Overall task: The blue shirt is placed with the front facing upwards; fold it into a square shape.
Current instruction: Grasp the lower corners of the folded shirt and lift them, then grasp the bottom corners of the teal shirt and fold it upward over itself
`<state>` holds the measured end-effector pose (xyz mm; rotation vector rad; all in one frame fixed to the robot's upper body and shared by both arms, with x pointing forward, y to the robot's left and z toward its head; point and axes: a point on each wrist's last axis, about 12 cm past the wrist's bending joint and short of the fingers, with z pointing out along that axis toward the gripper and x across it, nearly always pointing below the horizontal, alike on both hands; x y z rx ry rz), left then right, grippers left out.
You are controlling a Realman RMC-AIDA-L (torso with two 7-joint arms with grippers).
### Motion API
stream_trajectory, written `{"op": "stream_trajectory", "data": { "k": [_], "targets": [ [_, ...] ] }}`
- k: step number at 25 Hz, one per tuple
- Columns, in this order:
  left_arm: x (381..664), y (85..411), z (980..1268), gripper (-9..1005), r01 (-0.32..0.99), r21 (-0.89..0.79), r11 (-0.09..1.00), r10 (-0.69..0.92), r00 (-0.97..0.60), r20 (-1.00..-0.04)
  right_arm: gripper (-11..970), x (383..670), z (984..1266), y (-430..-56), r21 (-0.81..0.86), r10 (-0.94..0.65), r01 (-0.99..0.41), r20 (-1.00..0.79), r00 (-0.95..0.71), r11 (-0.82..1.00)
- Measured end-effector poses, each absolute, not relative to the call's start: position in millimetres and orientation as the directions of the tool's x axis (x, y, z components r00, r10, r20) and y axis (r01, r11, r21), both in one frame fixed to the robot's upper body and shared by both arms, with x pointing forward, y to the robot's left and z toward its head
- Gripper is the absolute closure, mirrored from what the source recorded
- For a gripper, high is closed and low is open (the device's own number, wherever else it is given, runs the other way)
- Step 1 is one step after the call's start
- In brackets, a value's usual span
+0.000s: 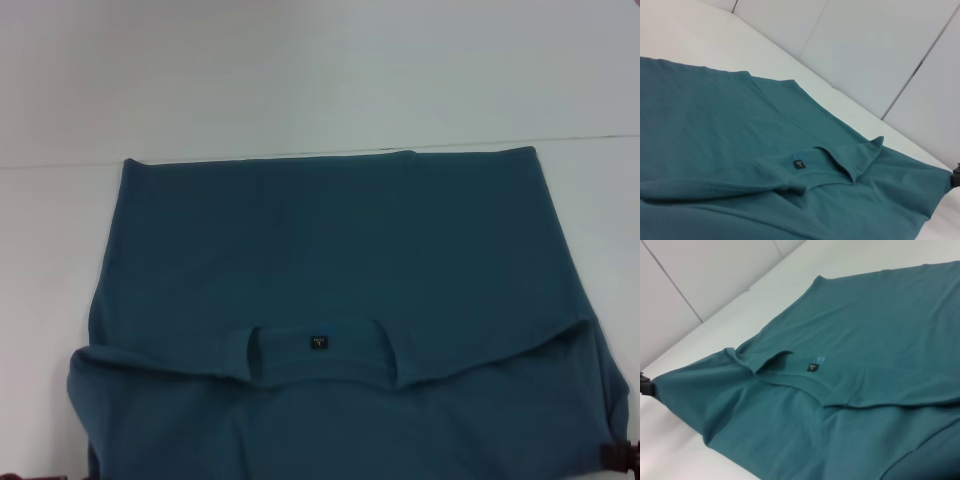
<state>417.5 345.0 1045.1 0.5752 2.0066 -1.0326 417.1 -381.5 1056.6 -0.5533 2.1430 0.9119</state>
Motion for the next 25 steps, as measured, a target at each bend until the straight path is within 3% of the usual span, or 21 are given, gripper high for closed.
{"op": "stream_trajectory", "data": {
  "k": [14,25],
  "targets": [
    [387,347,1042,980,0.719,-0.452,0.528,0.028,-0.547,-0.837,880,378,1048,-385,0.442,-0.071,-0.653,-0.794,-0.604,0.615],
    [387,347,1039,980,0.697,-0.465,0.546,0.006,-0.558,-0.83,871,384,1051,-391,0.414,-0.011,-0.616,-0.824,-0.566,0.671]
  ]
}}
